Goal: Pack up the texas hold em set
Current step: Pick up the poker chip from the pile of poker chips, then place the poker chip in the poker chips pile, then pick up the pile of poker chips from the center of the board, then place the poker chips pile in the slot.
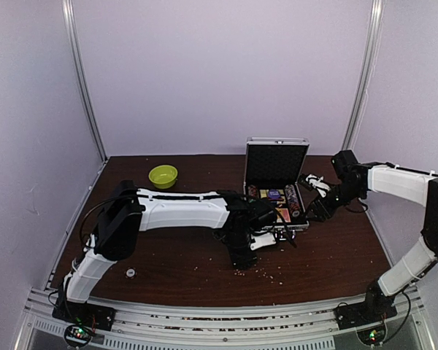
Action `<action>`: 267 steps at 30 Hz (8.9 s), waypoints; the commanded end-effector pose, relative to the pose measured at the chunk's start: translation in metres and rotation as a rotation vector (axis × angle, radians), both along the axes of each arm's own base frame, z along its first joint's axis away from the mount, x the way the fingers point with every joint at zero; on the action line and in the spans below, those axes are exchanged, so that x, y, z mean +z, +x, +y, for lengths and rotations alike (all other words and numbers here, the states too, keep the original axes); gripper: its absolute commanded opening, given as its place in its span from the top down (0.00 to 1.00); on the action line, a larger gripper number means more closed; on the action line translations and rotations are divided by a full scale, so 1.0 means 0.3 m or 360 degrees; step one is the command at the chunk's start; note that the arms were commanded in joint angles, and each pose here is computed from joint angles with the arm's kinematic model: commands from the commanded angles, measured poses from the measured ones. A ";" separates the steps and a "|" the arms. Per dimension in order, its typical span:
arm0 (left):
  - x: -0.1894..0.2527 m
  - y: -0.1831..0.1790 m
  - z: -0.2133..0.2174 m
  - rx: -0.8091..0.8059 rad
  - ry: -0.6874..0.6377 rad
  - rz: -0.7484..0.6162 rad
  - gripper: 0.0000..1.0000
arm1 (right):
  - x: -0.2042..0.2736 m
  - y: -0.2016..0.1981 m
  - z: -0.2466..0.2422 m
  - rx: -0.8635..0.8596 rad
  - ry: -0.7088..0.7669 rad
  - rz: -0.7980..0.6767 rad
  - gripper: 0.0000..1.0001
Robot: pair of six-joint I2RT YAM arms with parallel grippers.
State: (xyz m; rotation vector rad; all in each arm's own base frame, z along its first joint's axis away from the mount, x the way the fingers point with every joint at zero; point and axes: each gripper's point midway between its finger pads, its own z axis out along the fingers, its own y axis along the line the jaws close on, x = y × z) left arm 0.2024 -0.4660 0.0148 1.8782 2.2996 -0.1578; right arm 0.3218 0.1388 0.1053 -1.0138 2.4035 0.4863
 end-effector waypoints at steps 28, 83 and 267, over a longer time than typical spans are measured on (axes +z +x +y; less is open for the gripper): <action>0.368 0.228 -0.422 -0.0030 -0.0816 -0.0520 0.68 | 0.130 0.112 -0.138 -0.0304 0.0031 -0.0212 0.42; 0.028 0.058 -0.089 -0.0053 -0.0134 -0.0137 0.48 | 0.145 0.060 -0.108 -0.0130 0.0184 -0.0116 0.36; 0.545 0.605 0.483 0.0978 -0.0719 -0.0615 0.41 | -0.166 0.198 0.016 0.0213 -0.0865 -0.0118 0.48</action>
